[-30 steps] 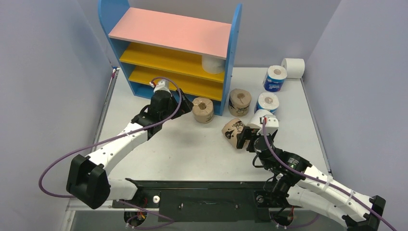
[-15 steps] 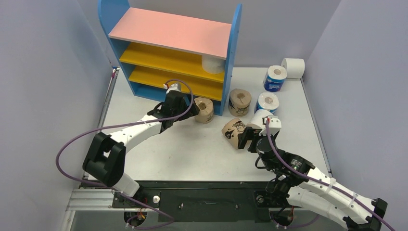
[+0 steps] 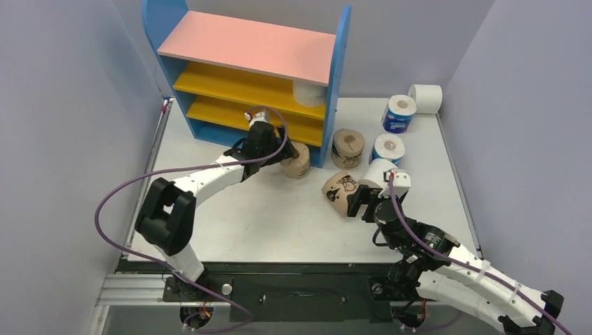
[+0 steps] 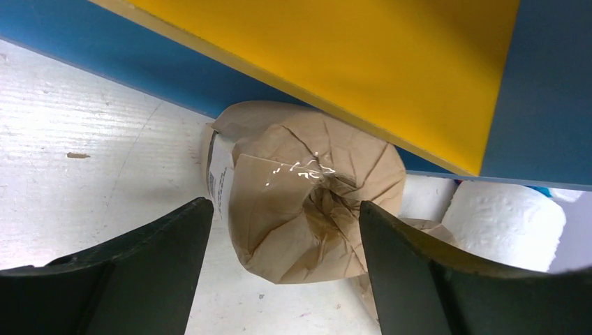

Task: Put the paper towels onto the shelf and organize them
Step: Place the paper towel on the shelf.

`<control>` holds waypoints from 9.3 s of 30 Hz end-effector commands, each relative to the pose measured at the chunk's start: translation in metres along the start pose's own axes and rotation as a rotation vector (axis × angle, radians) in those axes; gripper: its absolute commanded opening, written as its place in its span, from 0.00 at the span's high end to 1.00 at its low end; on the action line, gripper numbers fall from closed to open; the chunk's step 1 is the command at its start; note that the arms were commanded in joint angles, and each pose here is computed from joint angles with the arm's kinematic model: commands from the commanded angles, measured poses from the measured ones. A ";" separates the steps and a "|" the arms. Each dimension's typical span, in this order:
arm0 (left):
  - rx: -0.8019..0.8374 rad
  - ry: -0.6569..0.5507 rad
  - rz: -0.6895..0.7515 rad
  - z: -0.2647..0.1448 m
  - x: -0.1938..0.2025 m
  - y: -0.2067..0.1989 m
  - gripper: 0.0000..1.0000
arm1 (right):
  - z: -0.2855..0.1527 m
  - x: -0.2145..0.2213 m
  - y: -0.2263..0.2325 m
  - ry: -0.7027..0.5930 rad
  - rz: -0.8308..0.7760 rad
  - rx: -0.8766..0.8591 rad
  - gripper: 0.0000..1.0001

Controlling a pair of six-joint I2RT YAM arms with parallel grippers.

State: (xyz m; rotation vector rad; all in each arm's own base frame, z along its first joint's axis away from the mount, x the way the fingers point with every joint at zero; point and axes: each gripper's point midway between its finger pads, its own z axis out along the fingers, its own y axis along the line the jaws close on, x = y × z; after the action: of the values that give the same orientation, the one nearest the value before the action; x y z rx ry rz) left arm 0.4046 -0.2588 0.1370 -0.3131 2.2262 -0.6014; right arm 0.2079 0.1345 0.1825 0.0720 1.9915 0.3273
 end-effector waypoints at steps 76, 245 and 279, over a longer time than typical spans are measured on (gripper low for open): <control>0.024 -0.148 0.020 0.013 -0.048 -0.044 0.70 | -0.006 -0.008 -0.011 -0.036 0.040 0.038 0.18; 0.545 -0.293 -0.325 0.055 0.003 -0.032 1.00 | -0.008 -0.006 -0.026 -0.056 0.000 0.078 0.18; 0.544 -0.266 -0.293 0.075 0.005 -0.044 1.00 | -0.007 -0.005 -0.028 -0.053 0.006 0.095 0.18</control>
State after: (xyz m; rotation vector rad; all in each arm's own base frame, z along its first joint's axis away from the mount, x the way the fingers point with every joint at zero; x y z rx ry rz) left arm 0.4605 -0.3201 0.0987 -0.4380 1.7294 -1.1902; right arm 0.2022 0.1091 0.1692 0.1133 1.9847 0.2449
